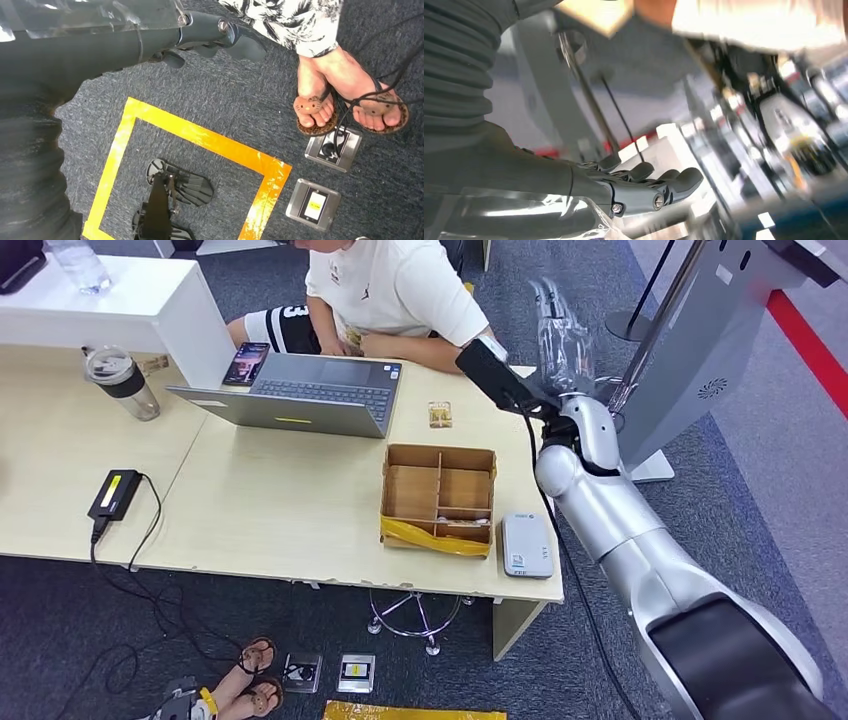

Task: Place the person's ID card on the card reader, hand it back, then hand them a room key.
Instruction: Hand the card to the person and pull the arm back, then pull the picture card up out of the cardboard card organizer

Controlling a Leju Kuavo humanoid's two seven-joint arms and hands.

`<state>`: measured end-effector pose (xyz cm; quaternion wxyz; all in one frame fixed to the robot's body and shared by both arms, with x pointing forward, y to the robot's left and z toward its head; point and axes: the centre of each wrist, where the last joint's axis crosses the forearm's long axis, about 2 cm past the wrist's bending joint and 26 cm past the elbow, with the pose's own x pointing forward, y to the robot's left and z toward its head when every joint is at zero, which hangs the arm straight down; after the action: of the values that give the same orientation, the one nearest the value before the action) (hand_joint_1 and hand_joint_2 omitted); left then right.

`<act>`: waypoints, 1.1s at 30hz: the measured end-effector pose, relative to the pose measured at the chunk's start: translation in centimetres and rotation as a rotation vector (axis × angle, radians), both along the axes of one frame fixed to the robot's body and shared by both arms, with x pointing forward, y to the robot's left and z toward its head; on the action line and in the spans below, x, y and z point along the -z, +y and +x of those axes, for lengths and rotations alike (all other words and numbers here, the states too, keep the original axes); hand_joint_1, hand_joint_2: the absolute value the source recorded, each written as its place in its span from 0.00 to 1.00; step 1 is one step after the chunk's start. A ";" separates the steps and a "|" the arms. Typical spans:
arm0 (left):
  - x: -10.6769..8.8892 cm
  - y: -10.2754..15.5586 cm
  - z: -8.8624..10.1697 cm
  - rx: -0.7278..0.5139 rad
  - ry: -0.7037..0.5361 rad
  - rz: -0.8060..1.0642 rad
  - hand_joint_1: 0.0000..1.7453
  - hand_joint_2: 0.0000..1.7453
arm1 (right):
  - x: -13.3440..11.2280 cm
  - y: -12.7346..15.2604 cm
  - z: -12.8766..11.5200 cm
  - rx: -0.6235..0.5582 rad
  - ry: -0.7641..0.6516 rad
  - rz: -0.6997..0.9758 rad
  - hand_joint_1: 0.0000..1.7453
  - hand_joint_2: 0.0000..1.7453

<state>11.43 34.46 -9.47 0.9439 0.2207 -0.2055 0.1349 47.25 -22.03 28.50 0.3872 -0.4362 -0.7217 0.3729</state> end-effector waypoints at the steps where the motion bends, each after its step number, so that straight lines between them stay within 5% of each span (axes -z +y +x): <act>1: 0.1 0.1 -0.3 -0.004 0.001 0.001 0.00 1.00 | 0.1 0.1 -0.7 -0.014 0.041 0.053 0.00 1.00; 13: 0.4 0.2 -1.6 -0.096 0.052 -0.022 0.00 1.00 | 4.4 2.3 -11.8 -0.256 0.136 0.154 0.00 1.00; 33: 0.2 -0.5 -1.1 -0.162 0.071 0.014 0.00 1.00 | 13.8 4.5 -14.8 -0.232 0.092 -0.127 0.00 1.00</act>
<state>10.37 33.93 -9.71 0.9350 0.2476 -0.1546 0.2015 32.48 -17.53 14.72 0.3457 -0.3562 -0.7236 0.4796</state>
